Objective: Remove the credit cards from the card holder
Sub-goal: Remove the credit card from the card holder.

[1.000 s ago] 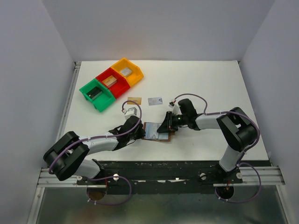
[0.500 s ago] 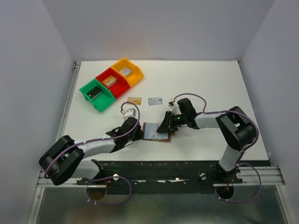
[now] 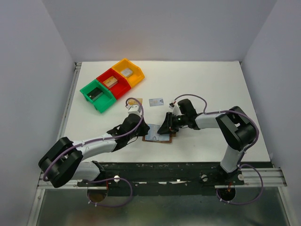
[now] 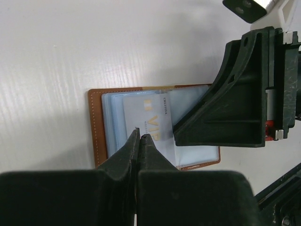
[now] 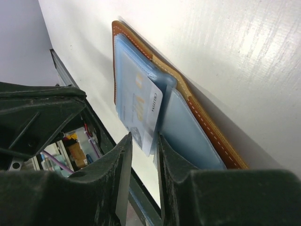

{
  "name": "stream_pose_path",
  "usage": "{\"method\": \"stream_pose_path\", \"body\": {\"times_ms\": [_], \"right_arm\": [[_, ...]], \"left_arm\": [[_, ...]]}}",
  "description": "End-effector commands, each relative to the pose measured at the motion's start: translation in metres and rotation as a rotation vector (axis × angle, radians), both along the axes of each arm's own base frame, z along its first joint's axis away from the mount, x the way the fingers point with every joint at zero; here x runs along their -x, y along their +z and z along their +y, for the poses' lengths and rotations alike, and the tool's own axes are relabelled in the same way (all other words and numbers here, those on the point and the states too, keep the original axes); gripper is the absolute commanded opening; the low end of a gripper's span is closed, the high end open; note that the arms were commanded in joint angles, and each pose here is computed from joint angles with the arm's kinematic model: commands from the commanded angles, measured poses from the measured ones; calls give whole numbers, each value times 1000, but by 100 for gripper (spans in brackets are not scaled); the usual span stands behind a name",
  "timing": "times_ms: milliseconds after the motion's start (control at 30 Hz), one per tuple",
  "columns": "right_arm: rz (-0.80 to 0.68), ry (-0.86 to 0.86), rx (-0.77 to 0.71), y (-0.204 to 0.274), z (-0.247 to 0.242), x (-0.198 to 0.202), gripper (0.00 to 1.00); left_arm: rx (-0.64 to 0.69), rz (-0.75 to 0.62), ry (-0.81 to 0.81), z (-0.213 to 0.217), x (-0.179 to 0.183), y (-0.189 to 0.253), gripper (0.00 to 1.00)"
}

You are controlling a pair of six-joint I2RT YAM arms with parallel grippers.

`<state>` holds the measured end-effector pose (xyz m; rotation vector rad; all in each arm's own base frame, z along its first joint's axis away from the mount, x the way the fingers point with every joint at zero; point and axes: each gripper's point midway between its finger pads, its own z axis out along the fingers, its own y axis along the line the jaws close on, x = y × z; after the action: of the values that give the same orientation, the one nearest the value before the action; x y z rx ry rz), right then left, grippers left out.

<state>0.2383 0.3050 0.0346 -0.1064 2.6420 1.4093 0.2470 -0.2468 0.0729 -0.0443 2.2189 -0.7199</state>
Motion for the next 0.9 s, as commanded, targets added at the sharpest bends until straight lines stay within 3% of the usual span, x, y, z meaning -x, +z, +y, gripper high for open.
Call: {"method": "stream_pose_path", "body": {"times_ms": [0,300,867], "right_arm": [[5,-4,15,-6,2,-3,35],[21,-1,16,-13,2,-2,36],[24,8,-117,3,17,-4,36]], "left_arm": [[3,11,-64,-18,-5,-4,0],[-105,124,1,0,1,-42,0],[-130,173,15,5,7,-59,0]]}}
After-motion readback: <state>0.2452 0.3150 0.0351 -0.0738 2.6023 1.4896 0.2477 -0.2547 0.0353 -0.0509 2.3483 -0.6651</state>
